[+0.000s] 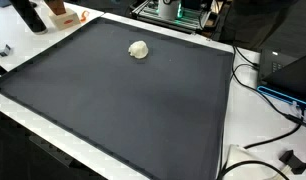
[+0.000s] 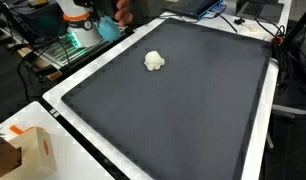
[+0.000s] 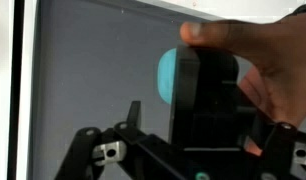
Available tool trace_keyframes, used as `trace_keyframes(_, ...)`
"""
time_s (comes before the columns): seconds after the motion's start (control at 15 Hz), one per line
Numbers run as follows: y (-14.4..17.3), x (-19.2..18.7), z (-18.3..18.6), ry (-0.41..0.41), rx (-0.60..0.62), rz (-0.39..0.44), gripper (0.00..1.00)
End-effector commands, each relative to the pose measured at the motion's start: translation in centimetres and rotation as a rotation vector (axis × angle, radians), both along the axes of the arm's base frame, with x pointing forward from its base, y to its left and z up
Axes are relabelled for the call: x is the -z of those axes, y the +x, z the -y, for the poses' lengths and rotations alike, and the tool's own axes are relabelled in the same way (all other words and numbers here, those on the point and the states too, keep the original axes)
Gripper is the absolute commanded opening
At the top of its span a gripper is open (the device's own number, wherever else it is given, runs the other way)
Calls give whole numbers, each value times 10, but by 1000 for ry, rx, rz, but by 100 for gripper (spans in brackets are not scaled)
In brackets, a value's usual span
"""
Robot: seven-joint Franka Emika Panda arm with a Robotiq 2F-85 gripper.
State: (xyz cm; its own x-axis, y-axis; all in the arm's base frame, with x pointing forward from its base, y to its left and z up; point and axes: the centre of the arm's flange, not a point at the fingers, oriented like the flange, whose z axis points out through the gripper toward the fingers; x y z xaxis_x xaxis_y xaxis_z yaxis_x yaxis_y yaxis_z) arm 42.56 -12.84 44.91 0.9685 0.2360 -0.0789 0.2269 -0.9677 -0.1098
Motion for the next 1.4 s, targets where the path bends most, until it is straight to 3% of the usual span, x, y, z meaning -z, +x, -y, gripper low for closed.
trace_keyframes(0.0, 0, 0, 0, 0, 0, 0, 100)
trace_keyframes(0.2, 0, 0, -2, -12, -10, -4, 100)
trace_keyframes(0.27, 0, 0, -3, -5, -11, -2, 75)
trace_keyframes(0.33, 0, -1, -3, -12, -10, 1, 72)
trace_keyframes(0.73, 1, -2, -5, -13, -21, 5, 27)
trace_keyframes(0.93, 1, -2, -6, -6, -22, 0, 25)
trace_keyframes(1.0, 3, -2, -8, -9, -16, 3, 50)
trace_keyframes(1.33, 3, -2, -8, -9, -16, 2, 50)
